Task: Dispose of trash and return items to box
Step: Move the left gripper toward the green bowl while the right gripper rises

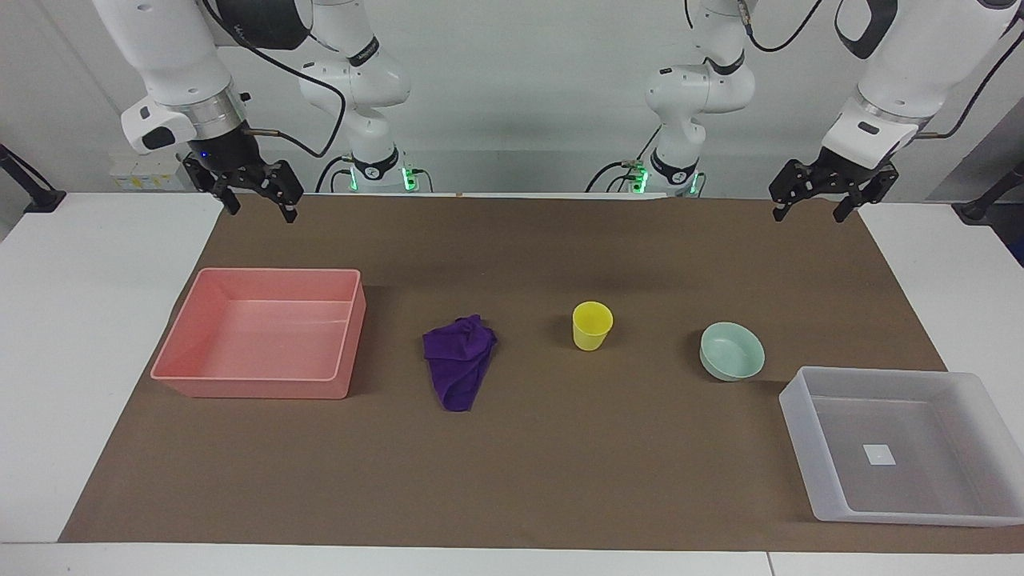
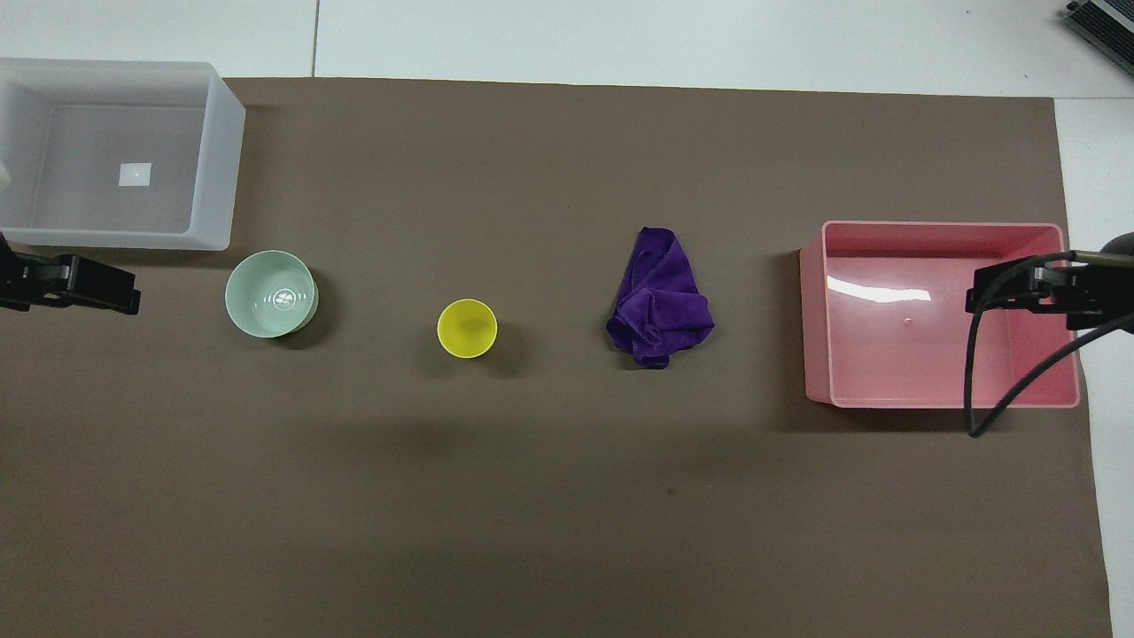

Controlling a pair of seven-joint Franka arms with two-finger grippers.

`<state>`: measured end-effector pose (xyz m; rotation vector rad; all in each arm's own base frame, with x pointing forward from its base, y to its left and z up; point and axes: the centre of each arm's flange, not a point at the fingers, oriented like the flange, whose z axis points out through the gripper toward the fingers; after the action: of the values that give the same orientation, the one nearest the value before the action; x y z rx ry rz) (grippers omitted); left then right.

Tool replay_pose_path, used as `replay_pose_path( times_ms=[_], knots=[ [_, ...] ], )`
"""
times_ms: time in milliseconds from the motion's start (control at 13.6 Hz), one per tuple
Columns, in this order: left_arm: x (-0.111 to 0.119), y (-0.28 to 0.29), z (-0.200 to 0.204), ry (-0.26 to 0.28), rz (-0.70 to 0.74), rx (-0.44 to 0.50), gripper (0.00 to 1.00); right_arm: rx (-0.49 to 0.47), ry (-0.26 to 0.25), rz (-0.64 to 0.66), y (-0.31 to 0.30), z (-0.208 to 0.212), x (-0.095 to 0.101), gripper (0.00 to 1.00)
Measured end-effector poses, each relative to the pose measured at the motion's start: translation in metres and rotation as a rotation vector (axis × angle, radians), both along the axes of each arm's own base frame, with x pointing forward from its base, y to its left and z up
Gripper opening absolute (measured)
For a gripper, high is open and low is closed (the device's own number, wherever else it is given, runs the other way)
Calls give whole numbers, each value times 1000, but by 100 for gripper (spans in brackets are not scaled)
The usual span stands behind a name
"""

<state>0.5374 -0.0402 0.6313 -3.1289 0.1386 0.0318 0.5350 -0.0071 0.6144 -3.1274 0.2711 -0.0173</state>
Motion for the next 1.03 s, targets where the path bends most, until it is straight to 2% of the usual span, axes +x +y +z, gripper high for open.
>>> replay_pose_path(
  times_ms=[660,1027],
  knots=[
    [-1,-12,-1,-2,-22,-1,100,0,-11,-8,-5,0,0,100],
    [10,-9,-12,-68,-14,-7,100,-15,-10,-6,-5,0,0,100]
  ],
)
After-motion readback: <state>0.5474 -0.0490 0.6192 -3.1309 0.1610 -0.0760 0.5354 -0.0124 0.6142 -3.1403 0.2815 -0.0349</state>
